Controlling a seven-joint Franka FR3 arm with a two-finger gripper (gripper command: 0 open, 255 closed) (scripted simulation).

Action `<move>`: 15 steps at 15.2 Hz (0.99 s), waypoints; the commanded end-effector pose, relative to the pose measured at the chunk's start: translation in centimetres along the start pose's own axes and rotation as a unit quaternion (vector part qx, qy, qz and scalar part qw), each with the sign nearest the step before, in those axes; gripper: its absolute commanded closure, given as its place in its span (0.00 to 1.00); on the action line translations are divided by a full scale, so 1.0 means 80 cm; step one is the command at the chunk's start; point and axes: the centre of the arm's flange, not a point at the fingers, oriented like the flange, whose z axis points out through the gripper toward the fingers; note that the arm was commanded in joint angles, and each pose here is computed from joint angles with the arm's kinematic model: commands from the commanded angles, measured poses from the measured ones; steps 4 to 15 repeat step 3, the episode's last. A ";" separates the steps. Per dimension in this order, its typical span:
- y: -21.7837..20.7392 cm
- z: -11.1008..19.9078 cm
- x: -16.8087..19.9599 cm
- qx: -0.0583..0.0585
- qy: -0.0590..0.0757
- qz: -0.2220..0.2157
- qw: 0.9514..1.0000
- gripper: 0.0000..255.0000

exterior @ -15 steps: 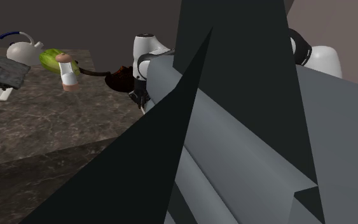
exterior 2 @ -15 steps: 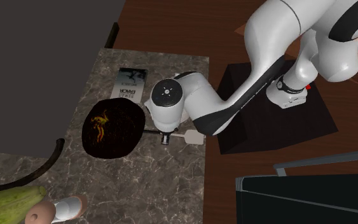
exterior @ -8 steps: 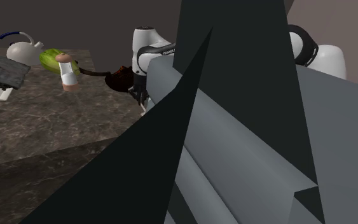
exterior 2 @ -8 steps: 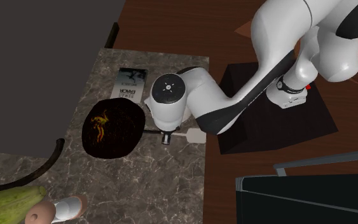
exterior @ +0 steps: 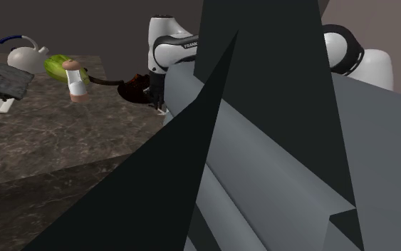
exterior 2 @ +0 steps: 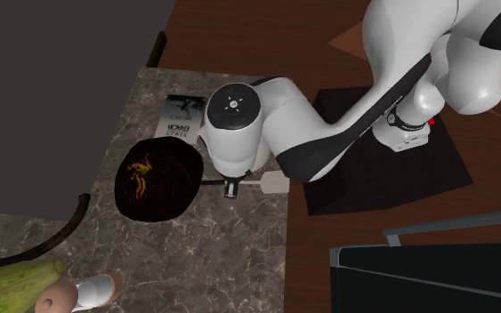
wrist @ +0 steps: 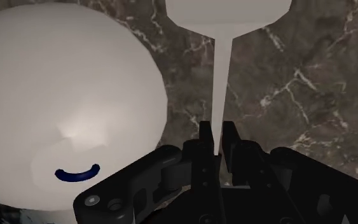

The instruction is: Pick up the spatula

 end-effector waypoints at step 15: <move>0.000 -0.014 0.001 0.000 0.000 0.000 1.000 1.00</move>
